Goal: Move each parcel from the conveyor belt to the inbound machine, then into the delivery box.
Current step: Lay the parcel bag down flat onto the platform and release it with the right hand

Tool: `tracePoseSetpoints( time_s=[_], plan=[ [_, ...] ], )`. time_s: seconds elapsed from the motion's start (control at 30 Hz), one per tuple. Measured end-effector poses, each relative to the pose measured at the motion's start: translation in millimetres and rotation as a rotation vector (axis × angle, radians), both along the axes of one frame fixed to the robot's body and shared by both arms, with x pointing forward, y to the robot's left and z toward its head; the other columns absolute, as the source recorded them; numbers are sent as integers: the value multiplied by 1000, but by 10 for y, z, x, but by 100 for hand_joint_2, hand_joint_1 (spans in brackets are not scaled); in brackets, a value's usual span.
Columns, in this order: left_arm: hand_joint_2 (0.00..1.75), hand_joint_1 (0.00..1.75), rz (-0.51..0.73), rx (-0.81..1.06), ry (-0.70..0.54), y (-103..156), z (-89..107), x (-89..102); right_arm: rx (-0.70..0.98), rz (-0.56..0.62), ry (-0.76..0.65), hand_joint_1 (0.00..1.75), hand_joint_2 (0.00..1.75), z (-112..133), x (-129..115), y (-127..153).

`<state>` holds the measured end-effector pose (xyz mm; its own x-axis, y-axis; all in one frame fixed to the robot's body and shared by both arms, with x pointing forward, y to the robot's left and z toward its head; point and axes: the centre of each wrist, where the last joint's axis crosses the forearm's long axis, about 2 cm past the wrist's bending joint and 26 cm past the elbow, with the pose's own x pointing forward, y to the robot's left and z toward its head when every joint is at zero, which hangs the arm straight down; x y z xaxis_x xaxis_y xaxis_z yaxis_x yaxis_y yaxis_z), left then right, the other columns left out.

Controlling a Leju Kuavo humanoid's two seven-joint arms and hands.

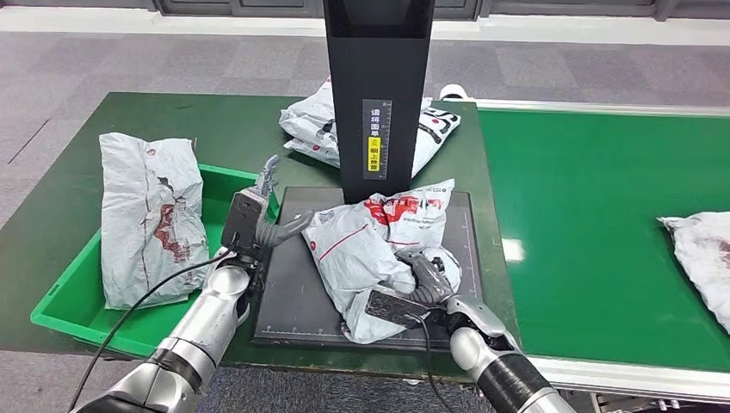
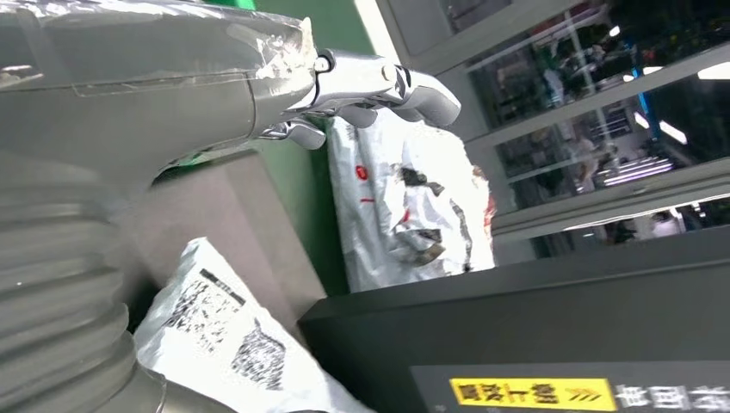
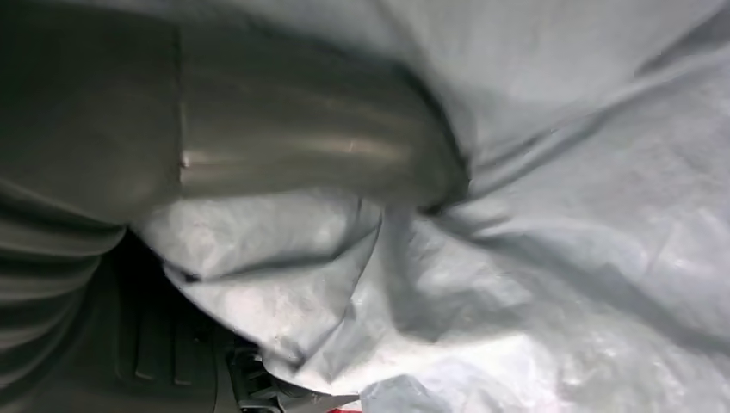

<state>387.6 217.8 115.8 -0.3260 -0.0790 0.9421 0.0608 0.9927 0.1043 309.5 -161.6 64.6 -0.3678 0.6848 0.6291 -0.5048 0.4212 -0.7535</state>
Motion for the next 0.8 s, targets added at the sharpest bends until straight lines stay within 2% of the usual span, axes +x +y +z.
tracePoseSetpoints(
  time_s=[0.17,0.37,0.8],
  plan=[
    [175,0,4,-17,-25,44,33,-6,62,-21,-48,0,175,18,23,-35],
    [175,0,1,-36,-47,59,-4,-86,247,-84,-204,0,175,153,46,-92],
    [175,0,4,-42,-64,71,19,-101,295,-109,-249,0,175,253,58,-129]
  ],
)
